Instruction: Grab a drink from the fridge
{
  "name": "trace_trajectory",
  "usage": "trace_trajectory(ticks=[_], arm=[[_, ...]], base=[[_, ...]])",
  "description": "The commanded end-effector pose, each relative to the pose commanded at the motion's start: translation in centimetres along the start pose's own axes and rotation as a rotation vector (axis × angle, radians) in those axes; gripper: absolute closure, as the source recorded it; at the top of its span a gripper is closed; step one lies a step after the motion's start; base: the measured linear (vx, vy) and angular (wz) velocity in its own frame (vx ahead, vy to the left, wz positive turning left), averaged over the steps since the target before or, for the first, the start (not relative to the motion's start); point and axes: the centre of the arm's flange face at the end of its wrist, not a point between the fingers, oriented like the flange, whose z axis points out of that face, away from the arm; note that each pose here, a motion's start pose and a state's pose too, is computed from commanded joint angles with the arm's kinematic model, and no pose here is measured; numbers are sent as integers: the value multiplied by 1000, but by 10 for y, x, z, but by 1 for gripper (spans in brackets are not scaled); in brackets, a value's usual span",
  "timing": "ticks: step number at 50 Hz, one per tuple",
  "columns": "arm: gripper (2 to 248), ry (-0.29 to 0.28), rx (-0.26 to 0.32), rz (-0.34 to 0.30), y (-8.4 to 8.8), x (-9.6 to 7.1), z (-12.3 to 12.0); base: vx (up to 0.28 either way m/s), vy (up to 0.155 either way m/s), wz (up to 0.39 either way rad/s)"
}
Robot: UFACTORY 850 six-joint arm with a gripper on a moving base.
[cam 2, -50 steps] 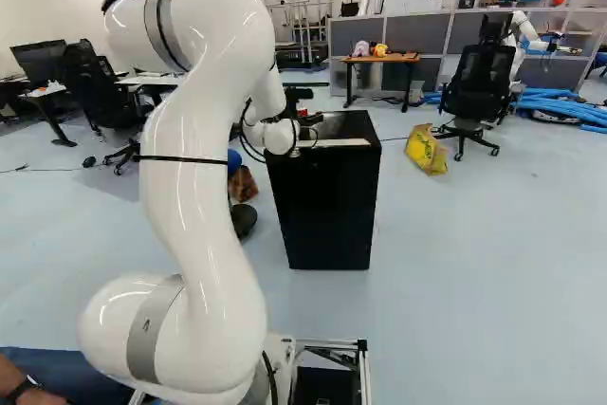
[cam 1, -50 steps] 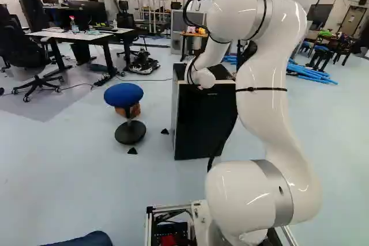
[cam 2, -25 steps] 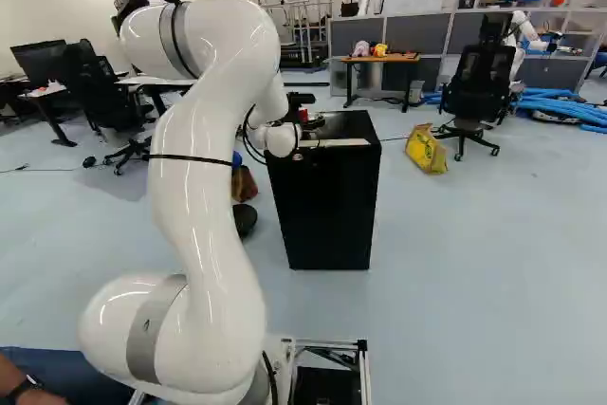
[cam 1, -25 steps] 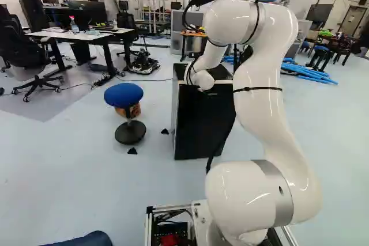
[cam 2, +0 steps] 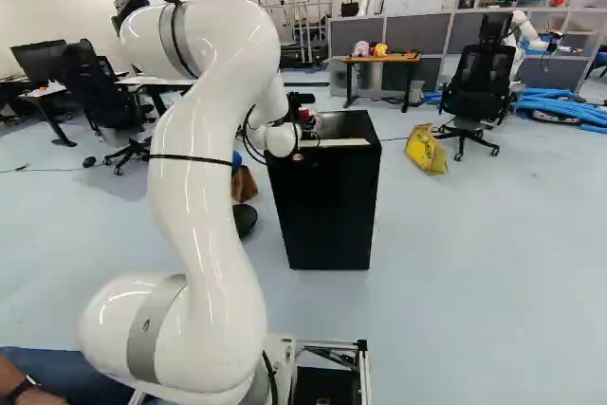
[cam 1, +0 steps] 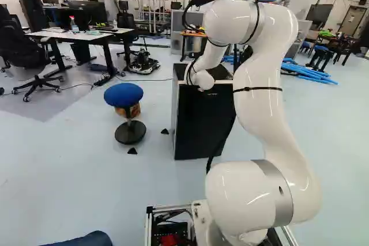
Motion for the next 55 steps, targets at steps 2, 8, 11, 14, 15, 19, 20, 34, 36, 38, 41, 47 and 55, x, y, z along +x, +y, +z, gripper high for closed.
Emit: trace_trajectory(ticks=[2, 8, 11, 14, 15, 19, 20, 34, 36, 38, 41, 47, 55], arm=[[129, 0, 0, 0, 0, 0, 0], [150, 2, 0, 0, 0, 1, 0], [150, 5, 0, 0, 0, 4, -1], [150, 10, 0, 0, 0, 6, -1], [150, 11, 0, 0, 0, 8, -1], [150, 18, 0, 0, 0, 12, -2], [150, 19, 0, 0, 0, 13, -2], [150, 43, 1, 1, 0, 29, -5], [150, 47, 1, 1, 0, 31, -5], [150, 50, 1, 1, 0, 34, -6], [150, 56, 1, 1, 0, 37, -6], [150, 58, 1, 1, 0, 38, -7], [150, 57, 1, 1, 0, 38, -7]], base=[[0, 0, 0], [0, 0, 0], [0, 0, 0], [0, 0, 0], [0, 0, 0], [0, 0, 0], [0, 0, 0], [0, 0, 0], [0, 0, 0], [0, 0, 0], [0, 0, 0], [0, 0, 0], [0, 0, 0]])
